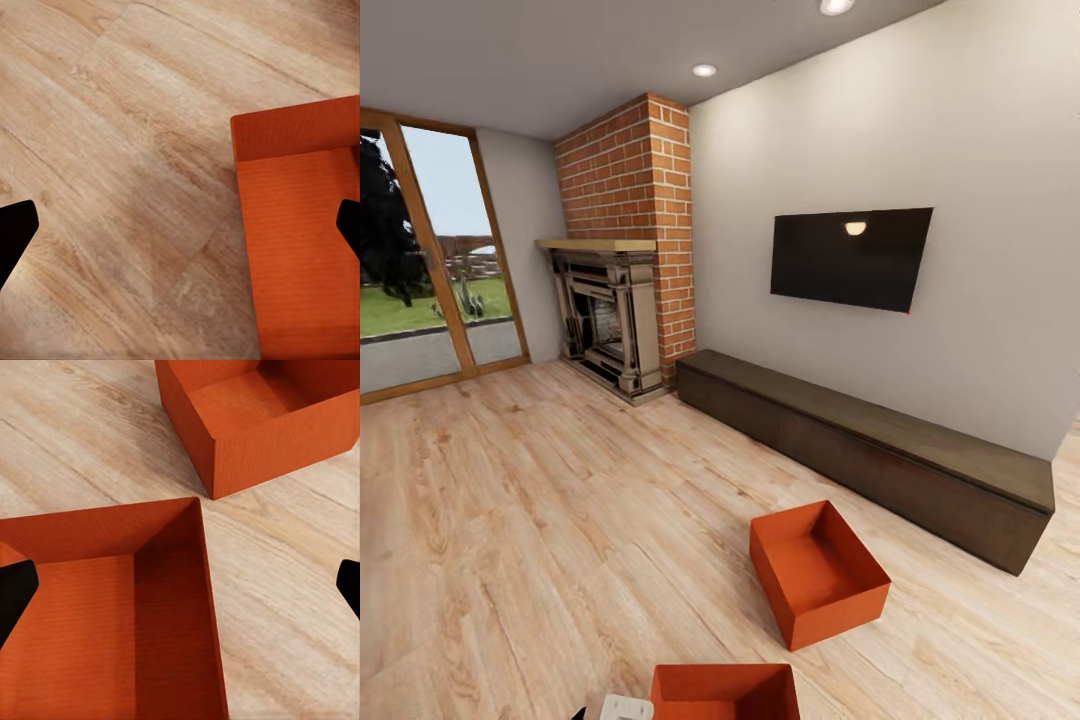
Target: Move the two storage containers from the living room to the garage. In the garage, place one container on the floor and stack the other container on top of it (either order is fine).
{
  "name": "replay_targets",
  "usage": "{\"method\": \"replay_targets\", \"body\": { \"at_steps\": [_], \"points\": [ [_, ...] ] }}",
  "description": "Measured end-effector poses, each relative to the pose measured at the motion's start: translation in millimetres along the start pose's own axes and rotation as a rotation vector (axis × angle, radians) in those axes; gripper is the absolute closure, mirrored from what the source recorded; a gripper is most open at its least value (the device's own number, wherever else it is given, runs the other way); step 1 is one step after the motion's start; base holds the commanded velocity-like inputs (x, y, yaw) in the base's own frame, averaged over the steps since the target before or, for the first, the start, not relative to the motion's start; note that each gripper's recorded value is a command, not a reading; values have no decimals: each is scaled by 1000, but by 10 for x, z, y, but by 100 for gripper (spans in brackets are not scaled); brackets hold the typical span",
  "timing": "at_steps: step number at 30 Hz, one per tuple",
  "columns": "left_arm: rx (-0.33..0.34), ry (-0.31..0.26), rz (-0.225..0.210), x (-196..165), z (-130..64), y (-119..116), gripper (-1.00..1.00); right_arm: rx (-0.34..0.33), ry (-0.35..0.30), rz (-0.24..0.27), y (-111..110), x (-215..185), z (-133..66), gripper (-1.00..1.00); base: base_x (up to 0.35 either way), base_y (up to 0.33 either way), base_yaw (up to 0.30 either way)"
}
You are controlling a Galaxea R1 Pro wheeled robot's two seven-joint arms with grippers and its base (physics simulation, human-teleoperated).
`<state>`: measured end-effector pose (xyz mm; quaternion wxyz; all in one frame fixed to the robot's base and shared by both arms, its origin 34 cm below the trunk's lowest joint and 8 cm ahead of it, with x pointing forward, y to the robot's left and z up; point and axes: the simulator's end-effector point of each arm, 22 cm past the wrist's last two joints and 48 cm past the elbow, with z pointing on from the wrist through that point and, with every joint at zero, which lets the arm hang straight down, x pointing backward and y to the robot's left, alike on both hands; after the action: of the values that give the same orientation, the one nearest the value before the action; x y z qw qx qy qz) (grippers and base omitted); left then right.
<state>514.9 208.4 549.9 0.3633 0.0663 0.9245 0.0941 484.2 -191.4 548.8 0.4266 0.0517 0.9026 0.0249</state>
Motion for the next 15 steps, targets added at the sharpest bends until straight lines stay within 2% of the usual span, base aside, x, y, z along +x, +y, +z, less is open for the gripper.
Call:
{"method": "replay_targets", "body": {
  "at_steps": [9,15],
  "points": [
    [8,2,0,6,-5,-40,-100,-2,1,-3,6,6,0,-100,-73,-4,29],
    [10,6,1,27,-3,-51,-100,-1,6,-3,3,27,0,-100,-8,-166,90]
  ]
}}
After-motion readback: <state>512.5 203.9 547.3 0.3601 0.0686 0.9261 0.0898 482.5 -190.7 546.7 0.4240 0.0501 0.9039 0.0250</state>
